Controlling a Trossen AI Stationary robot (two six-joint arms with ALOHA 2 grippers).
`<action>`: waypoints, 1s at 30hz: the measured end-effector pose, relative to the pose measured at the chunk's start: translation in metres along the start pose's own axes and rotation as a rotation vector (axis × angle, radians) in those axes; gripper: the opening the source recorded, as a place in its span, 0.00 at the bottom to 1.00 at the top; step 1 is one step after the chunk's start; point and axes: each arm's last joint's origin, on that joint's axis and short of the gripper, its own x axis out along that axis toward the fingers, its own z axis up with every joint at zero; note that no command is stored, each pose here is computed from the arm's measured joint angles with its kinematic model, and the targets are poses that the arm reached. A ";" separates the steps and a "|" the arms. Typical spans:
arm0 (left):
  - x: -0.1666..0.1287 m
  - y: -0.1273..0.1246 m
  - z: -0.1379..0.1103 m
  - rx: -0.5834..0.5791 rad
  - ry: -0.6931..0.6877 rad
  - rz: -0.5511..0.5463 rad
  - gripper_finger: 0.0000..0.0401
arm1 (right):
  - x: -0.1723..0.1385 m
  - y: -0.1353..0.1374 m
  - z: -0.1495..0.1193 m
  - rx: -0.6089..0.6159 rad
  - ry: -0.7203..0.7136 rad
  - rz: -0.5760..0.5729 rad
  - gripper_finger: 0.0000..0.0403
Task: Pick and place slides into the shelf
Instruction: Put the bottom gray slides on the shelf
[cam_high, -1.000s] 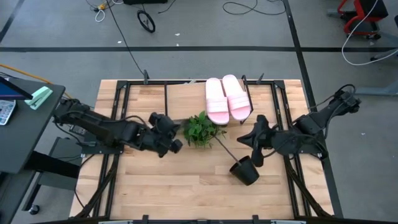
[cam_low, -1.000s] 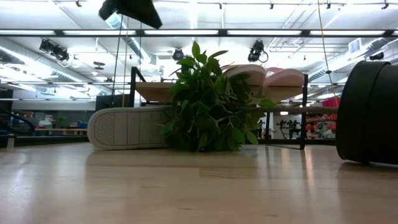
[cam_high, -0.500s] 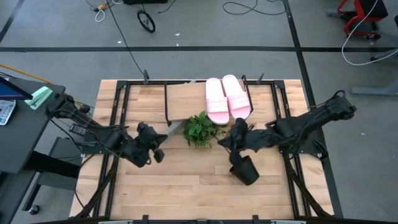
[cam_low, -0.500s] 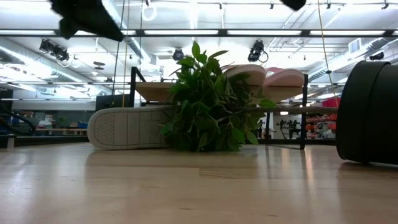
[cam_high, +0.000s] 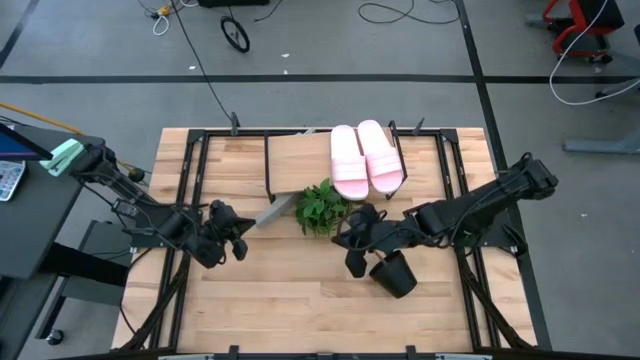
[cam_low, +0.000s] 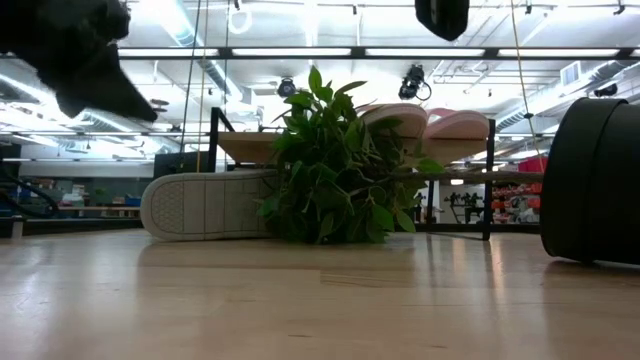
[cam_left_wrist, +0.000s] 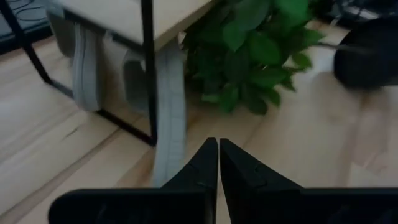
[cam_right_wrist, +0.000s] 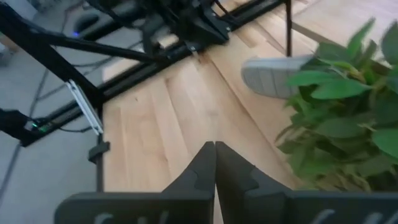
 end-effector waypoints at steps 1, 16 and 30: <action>0.001 0.002 -0.003 0.000 0.005 0.007 0.07 | 0.000 0.001 0.001 0.005 -0.008 0.007 0.03; 0.015 0.016 -0.032 0.008 0.011 -0.007 0.33 | 0.001 0.005 0.008 0.041 -0.070 0.049 0.03; 0.024 0.022 -0.026 0.047 0.011 0.051 0.69 | 0.001 0.004 0.009 0.061 -0.073 0.046 0.03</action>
